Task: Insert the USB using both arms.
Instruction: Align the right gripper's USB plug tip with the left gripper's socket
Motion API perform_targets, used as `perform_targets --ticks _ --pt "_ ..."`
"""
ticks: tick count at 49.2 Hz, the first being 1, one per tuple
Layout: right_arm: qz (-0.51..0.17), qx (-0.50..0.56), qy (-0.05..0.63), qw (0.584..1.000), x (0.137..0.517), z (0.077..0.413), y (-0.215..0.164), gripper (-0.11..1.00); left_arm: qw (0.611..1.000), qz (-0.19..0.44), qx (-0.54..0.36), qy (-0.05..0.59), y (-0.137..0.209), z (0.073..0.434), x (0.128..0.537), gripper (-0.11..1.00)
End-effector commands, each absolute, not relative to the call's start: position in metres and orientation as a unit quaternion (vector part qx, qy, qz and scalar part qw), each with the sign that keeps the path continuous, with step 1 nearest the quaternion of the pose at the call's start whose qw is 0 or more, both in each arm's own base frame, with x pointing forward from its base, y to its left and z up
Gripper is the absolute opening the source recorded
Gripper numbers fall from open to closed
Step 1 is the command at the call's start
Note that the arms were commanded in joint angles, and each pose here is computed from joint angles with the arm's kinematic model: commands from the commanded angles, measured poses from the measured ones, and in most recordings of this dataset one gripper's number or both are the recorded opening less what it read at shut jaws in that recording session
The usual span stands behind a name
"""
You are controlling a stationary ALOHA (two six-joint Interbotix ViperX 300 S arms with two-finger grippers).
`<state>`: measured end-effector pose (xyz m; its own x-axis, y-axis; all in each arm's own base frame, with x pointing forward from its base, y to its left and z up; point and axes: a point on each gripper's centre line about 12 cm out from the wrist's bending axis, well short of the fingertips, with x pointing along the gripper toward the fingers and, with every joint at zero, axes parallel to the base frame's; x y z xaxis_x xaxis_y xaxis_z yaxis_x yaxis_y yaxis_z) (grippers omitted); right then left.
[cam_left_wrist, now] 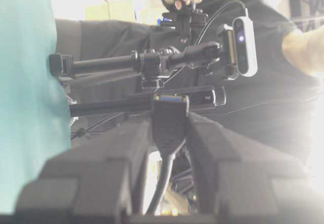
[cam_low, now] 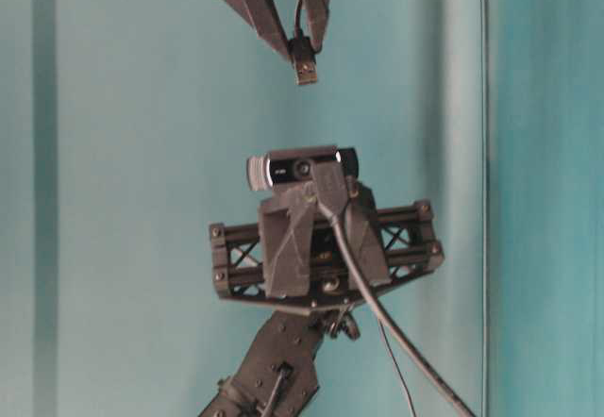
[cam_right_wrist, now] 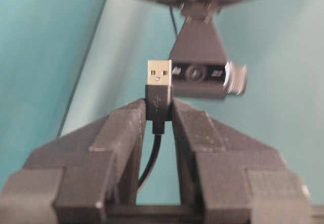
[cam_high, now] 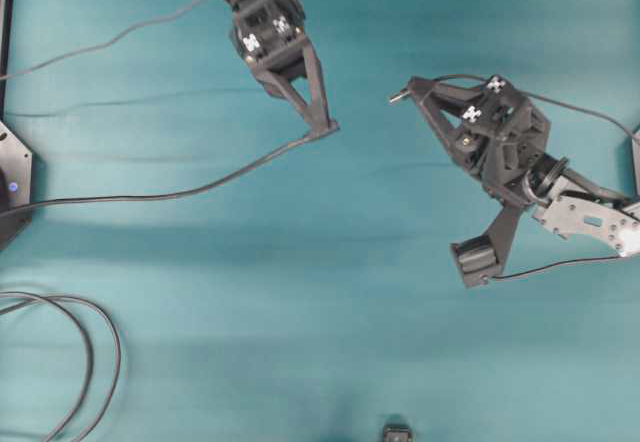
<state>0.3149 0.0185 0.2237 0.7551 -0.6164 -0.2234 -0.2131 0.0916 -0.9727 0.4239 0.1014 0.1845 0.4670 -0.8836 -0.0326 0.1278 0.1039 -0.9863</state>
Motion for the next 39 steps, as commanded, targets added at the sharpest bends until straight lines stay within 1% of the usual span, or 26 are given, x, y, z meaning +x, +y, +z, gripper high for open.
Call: perform_targets --ticks 1,22,39 --pt "-0.161 -0.653 0.301 0.676 0.322 0.234 0.022 0.19 0.667 -0.404 -0.529 0.334 0.095 0.199 0.432 0.26" --pt "-0.138 -0.655 0.296 0.681 0.345 0.227 0.039 0.18 0.669 -0.402 -0.53 0.332 0.101 0.2 0.436 0.26" --pt "-0.149 -0.656 0.297 0.677 0.347 0.229 0.039 0.19 0.67 -0.397 -0.534 0.33 0.106 0.198 0.435 0.26"
